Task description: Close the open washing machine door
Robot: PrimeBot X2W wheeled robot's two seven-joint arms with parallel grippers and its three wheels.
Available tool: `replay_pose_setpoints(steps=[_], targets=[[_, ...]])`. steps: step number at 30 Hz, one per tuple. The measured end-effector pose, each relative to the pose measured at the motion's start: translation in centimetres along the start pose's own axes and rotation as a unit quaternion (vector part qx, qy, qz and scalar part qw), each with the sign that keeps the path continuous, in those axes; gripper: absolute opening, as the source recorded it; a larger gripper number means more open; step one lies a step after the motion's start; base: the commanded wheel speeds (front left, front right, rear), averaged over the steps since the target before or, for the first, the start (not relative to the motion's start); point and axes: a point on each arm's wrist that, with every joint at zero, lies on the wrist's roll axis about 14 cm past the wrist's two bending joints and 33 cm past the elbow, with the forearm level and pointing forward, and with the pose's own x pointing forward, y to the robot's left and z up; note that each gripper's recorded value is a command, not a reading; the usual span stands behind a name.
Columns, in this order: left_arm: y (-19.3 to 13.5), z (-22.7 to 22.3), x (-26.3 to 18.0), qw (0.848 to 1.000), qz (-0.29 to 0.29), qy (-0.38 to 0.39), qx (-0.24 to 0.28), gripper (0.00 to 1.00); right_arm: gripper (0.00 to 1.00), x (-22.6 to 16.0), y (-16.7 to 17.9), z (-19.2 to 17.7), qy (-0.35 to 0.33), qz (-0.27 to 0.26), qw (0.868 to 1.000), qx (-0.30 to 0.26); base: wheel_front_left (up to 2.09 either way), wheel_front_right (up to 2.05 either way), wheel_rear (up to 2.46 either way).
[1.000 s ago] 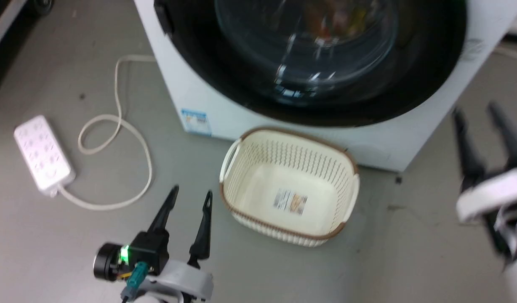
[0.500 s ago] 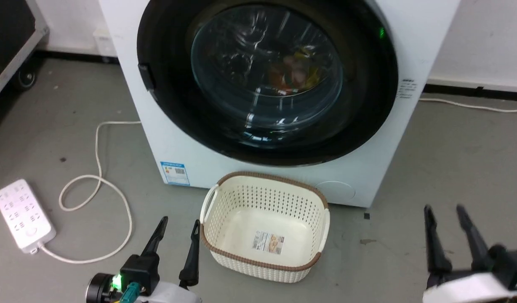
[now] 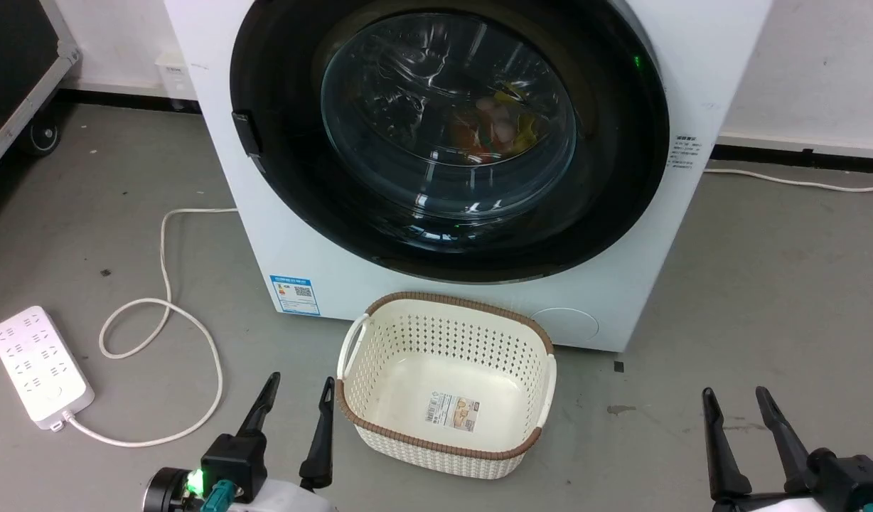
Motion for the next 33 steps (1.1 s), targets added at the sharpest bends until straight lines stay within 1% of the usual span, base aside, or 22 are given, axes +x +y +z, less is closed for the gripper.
replay_pose_setpoints(steps=[4, 5, 33], targets=[[0.08, 0.01, -0.03, 1.0, 0.002, 0.0, 0.0, 1.0, 1.0, 0.0, 0.1, -0.34, 0.006, 0.002, 1.0, -0.008, 0.0, 0.0, 0.0], [0.1, 0.11, -0.02, 1.0, 0.003, -0.002, -0.001, 0.0, 0.0, 0.01, 0.13, -0.36, 0.006, 0.003, 1.0, -0.009, 0.0, 0.0, 0.0], [0.36, 0.46, 0.4, 1.0, 0.006, 0.006, 0.006, 0.0, 0.0, 0.12, 0.3, -0.43, 0.021, 0.007, 1.0, -0.02, 0.0, 0.0, 0.0]])
